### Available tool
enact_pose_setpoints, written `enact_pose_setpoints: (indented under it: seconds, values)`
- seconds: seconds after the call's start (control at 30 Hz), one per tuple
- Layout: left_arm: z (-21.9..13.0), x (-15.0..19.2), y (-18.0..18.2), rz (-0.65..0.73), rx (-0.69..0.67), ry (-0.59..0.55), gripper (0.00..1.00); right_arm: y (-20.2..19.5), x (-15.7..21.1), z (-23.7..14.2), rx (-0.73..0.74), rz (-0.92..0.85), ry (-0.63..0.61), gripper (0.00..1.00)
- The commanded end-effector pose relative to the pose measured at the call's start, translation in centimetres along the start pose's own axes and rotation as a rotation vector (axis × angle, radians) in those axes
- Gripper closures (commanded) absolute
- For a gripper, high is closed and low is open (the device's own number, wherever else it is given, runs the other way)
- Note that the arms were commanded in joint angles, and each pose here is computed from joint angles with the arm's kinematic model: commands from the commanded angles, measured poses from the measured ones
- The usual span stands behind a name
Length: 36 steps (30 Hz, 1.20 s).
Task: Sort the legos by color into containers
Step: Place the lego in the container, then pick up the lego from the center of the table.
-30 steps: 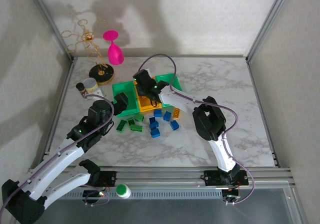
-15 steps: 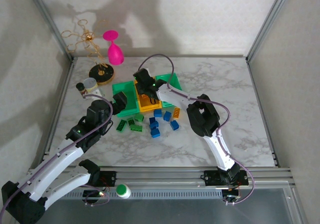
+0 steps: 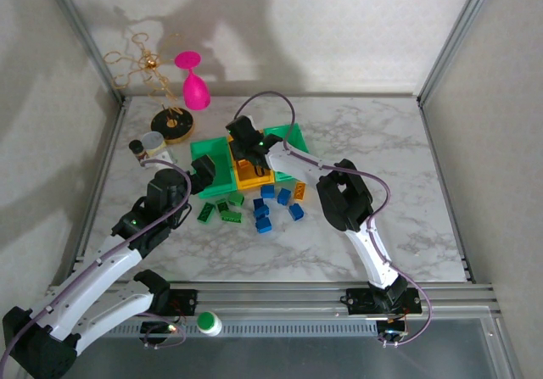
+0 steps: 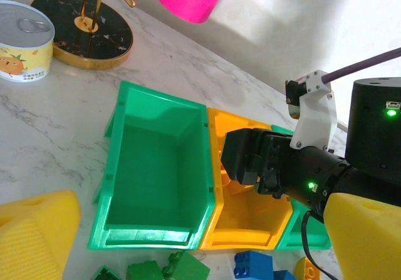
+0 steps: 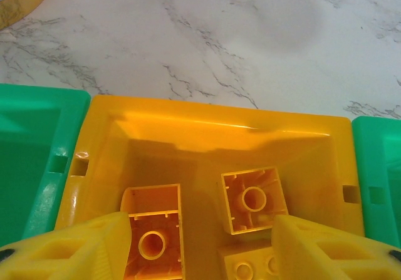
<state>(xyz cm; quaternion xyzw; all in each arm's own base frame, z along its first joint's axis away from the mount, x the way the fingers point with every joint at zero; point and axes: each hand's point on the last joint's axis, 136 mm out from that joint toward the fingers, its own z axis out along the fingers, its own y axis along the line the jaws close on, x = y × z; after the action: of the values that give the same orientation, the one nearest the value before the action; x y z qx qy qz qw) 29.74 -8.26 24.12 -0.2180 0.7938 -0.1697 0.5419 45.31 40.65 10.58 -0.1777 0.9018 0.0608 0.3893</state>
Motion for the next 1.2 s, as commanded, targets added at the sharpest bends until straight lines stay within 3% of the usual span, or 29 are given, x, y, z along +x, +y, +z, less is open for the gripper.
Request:
enact_pose_setpoints:
  seconds: [0.0,0.23,0.37,0.77,1.17]
  values:
    - [-0.2,-0.1,-0.1,-0.003,0.015,0.006,0.00,-0.4,-3.8,-3.6,-0.020,0.026,-0.073,0.38]
    - [-0.6,-0.4,-0.8,-0.013,0.049,0.014,0.00,-2.0,-5.9,-8.1,-0.048,0.085,-0.124,0.36]
    - [-0.8,-0.3,-1.6,-0.018,0.089,0.034,0.00,-4.1,-5.0,-10.7,-0.042,0.155,-0.121,0.35]
    - [-1.4,3.5,-3.8,-0.013,0.205,0.137,0.00,-10.5,6.2,-15.7,0.089,0.351,0.021,0.32]
    - [-1.8,7.9,-6.8,0.036,0.264,0.205,0.00,-11.5,15.2,-13.1,0.131,0.393,0.161,0.31]
